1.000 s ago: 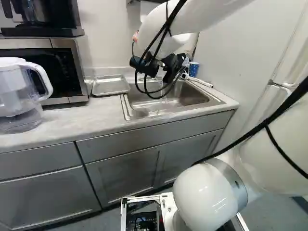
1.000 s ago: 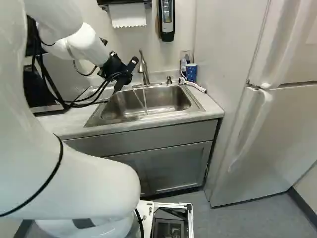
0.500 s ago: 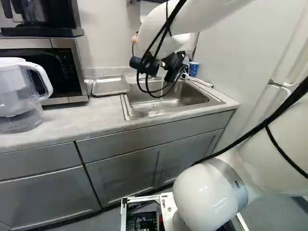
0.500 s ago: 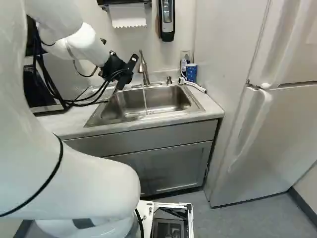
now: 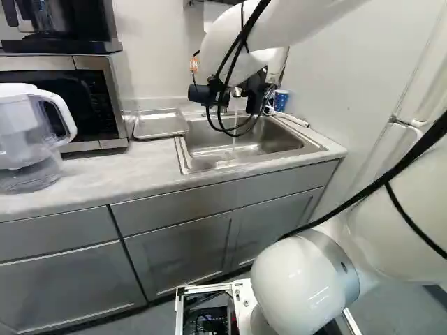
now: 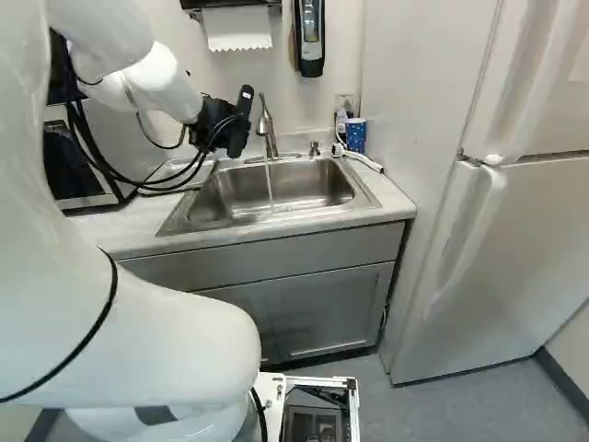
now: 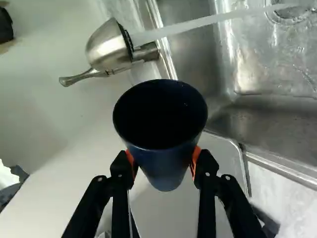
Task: Rinse the cup and place it in the tray
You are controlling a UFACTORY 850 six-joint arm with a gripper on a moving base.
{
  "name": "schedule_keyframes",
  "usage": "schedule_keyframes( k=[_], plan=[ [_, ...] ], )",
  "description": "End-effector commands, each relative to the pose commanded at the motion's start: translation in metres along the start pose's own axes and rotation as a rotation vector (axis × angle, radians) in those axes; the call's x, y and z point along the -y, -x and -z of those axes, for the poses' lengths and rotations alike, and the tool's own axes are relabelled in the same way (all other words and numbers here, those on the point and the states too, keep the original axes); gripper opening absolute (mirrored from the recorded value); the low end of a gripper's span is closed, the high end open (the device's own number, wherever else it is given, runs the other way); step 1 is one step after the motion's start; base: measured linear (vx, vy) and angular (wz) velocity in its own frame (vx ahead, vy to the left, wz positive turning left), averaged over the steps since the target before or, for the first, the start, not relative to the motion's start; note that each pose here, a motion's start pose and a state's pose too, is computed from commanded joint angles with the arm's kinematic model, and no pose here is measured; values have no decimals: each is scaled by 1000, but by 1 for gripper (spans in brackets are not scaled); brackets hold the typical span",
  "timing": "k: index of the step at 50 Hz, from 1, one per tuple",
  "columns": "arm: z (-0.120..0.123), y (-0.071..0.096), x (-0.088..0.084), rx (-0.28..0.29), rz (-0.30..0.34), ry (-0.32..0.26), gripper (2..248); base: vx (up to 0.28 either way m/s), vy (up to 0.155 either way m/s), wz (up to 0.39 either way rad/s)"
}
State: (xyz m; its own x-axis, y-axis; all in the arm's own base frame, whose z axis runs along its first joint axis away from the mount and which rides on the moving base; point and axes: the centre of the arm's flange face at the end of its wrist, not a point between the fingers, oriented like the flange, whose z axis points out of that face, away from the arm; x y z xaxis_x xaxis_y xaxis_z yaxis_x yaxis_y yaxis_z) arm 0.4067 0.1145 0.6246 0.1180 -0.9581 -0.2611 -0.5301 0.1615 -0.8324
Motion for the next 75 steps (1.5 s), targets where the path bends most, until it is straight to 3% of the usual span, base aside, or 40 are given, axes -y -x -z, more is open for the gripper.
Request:
schedule_keyframes(
  k=[75],
  plan=[
    [0,0,0,0,788,0,123,0,0,0]
  ],
)
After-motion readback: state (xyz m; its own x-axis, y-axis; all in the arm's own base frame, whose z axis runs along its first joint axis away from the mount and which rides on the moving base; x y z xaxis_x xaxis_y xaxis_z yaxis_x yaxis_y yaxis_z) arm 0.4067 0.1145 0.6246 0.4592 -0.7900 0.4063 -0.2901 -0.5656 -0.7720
